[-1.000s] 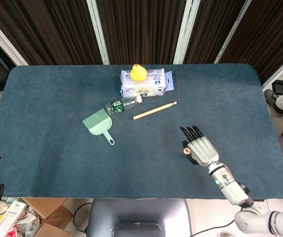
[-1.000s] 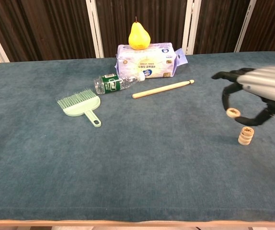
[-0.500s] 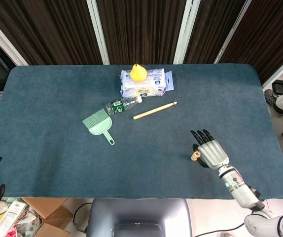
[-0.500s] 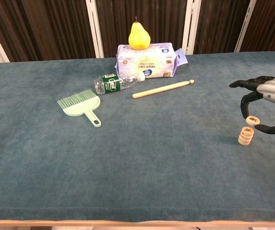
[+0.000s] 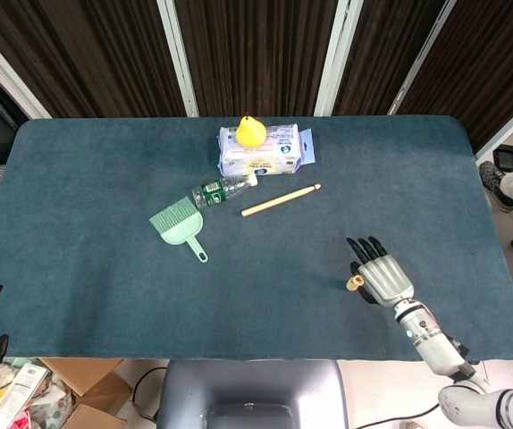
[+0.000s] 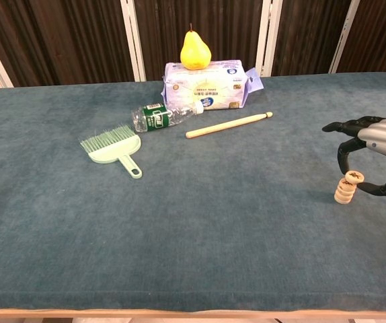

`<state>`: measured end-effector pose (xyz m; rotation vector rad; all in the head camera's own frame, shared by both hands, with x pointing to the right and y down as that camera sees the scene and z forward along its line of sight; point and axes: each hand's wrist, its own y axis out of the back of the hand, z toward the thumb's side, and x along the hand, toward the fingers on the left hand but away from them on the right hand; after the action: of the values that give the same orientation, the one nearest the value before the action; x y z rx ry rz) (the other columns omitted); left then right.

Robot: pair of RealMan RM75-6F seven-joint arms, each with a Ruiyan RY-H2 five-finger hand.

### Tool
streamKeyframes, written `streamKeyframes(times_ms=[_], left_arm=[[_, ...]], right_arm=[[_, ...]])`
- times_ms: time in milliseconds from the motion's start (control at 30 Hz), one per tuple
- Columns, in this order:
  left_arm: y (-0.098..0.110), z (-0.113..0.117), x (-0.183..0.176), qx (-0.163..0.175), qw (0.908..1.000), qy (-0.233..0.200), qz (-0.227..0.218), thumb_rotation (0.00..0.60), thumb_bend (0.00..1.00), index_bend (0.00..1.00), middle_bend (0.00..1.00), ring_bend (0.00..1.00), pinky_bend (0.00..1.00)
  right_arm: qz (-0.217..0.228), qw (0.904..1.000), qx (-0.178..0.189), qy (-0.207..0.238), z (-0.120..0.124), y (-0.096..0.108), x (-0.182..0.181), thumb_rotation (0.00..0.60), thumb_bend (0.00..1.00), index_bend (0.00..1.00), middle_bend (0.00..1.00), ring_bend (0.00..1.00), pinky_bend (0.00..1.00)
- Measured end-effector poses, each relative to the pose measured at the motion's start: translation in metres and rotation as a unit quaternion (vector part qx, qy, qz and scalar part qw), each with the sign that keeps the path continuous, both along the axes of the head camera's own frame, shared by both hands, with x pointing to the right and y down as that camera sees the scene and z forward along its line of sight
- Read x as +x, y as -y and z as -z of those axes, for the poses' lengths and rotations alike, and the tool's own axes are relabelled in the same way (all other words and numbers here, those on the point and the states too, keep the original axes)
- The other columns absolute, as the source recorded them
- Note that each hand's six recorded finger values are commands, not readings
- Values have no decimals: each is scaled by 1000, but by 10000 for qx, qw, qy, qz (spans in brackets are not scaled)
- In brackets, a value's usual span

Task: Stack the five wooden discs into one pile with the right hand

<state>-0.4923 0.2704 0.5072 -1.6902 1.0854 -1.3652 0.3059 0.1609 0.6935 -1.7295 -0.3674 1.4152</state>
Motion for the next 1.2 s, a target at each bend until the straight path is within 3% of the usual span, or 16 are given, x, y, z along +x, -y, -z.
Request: streamKeyframes(times_ms=[300,633,733,933,1067,1200], left_arm=[[3,-3,0,7,10000,1,-12,600,497,0,12,0,0],[4,-4,0,11,10000,2,-11,600,497,0,11,0,0],[4,-4,0,16,10000,-1,-12,600,497,0,11,0,0],[3,-2,0,34,10000,9,-19,600,497,0,12,0,0],[3,-5,1,11,10000,40,-37,600,497,0,12,0,0],[3,-7,4,-18,10000,59,-66,600,497,0,12,0,0]], right_arm=[[7,9999,-74,-77,-2,-4,-1,600,504,487,63,0,0],[-36,10000,4,-90,5,-3,1,600,505,421,45,0,0],[-121,9999,96,11,14,-3,3,600,504,390,33,0,0],[-384,9977,453,318,45,-11,14,600,504,235,0,0,0],[-574,9946,734,465,74,-28,31,600,504,233,0,0,0],[-524,9950,758,377,85,-50,43,600,504,248,0,0,0]])
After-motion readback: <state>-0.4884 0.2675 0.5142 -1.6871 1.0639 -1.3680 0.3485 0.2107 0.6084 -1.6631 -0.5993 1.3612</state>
